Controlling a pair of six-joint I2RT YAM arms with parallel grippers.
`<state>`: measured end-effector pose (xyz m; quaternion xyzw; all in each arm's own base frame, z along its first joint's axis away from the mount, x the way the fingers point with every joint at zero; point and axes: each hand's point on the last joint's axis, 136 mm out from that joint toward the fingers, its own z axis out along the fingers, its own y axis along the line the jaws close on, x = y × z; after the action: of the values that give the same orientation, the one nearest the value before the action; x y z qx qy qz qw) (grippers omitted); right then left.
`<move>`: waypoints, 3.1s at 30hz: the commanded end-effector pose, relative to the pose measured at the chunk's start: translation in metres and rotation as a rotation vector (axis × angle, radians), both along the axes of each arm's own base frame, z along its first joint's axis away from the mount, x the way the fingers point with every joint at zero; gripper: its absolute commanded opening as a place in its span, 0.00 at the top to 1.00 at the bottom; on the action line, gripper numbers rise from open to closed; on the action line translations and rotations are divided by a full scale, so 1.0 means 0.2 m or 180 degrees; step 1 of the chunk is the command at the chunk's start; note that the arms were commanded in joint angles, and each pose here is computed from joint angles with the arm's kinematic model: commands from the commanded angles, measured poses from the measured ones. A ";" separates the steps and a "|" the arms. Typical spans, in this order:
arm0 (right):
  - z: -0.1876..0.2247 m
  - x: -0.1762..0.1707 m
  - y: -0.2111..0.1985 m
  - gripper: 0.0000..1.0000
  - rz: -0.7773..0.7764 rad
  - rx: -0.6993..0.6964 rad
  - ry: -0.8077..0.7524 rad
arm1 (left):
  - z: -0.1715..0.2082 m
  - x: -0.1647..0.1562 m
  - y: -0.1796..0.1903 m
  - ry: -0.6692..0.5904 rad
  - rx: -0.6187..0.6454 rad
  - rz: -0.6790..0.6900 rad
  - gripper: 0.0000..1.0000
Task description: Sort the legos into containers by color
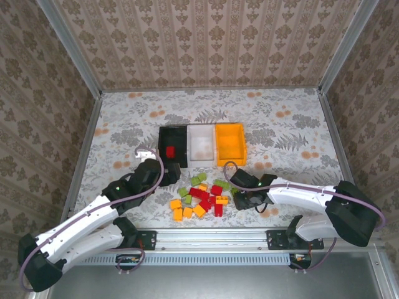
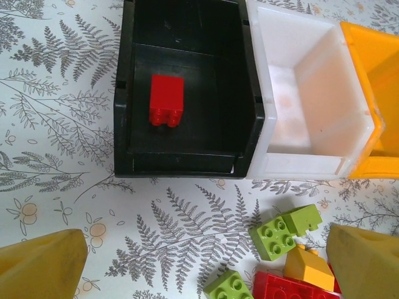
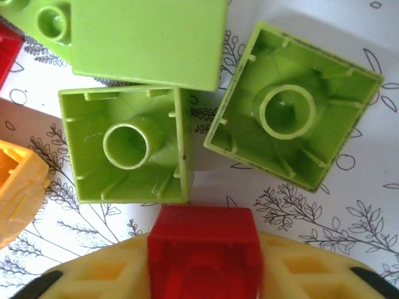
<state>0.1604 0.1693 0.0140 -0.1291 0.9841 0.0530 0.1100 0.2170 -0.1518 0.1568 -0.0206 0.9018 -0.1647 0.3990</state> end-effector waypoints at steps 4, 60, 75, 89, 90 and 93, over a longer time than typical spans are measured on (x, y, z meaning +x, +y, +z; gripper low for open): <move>0.20 0.04 0.12 0.73 0.0221 0.0342 -0.0185 | -0.01 0.00 0.07 0.0025 0.0046 0.0154 0.00; 0.69 0.57 0.36 0.29 -0.0221 0.0745 -0.1112 | -0.08 -0.09 0.19 0.0078 -0.0179 0.0325 0.00; 0.22 0.35 -0.04 0.28 -0.0831 0.0253 -0.0719 | -0.20 -0.06 0.14 0.0289 -0.0226 0.0328 0.00; 0.10 0.29 -0.16 0.41 -0.0940 0.0084 -0.0530 | -0.24 -0.07 0.17 0.0359 -0.0227 0.0379 0.00; 0.09 0.29 -0.16 0.42 -0.0951 0.0091 -0.0512 | -0.24 -0.07 0.17 0.0359 -0.0233 0.0388 0.00; 0.07 0.28 -0.15 0.42 -0.0944 0.0122 -0.0476 | -0.24 -0.07 0.18 0.0357 -0.0235 0.0393 0.00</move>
<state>0.2268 0.1497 0.0419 0.0120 0.9750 0.0633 0.2128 0.2039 -0.1167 0.1118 -0.1005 0.9134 -0.1682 0.3568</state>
